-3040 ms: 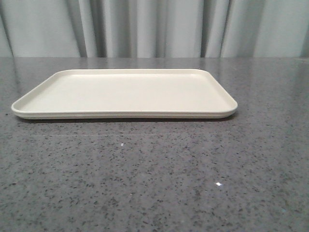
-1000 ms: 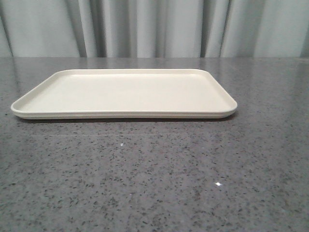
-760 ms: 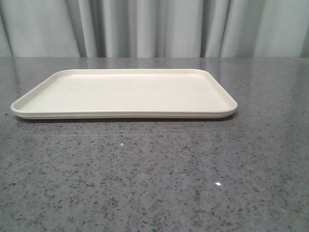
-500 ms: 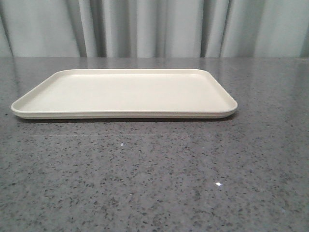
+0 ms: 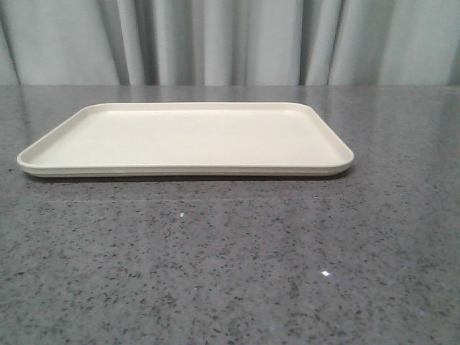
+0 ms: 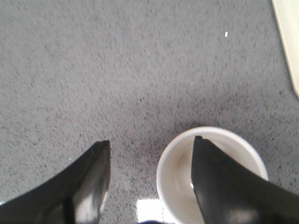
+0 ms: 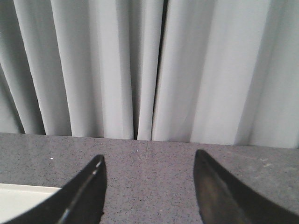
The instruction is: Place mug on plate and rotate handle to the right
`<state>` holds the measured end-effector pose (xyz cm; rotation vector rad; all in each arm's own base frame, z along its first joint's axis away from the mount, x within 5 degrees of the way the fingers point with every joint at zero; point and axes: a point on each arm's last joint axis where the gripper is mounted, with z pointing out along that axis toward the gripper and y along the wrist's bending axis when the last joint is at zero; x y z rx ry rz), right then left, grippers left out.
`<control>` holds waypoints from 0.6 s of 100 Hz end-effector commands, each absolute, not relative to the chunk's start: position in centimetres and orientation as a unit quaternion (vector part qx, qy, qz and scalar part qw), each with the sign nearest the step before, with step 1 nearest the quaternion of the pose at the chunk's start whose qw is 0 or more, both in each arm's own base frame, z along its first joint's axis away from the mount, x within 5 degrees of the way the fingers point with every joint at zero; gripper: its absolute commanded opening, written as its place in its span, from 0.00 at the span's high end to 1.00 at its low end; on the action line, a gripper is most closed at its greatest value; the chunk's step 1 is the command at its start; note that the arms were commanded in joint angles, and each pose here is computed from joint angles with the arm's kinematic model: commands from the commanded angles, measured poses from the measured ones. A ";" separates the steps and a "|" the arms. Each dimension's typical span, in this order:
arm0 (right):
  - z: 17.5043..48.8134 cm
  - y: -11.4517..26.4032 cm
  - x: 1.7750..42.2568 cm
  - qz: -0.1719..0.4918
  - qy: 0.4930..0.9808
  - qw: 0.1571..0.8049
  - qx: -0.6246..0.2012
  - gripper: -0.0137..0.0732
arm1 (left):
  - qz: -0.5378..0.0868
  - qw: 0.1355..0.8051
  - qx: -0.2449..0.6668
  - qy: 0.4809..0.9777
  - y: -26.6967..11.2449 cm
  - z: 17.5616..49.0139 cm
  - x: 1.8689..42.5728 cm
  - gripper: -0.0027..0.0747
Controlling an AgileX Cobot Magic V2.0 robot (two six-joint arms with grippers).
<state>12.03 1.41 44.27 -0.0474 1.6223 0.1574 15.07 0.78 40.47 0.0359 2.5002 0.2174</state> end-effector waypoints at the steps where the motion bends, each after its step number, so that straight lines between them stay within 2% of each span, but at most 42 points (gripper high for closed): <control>1: 45.8 1.2 11.9 0.061 0.691 0.720 -0.020 0.35 | 0.081 0.317 0.010 0.945 0.8 40.5 14.9 0.46; 60: 45.7 1.2 11.9 0.061 0.696 0.715 -0.021 0.35 | 0.095 0.238 0.020 0.966 0.9 36.0 15.5 0.46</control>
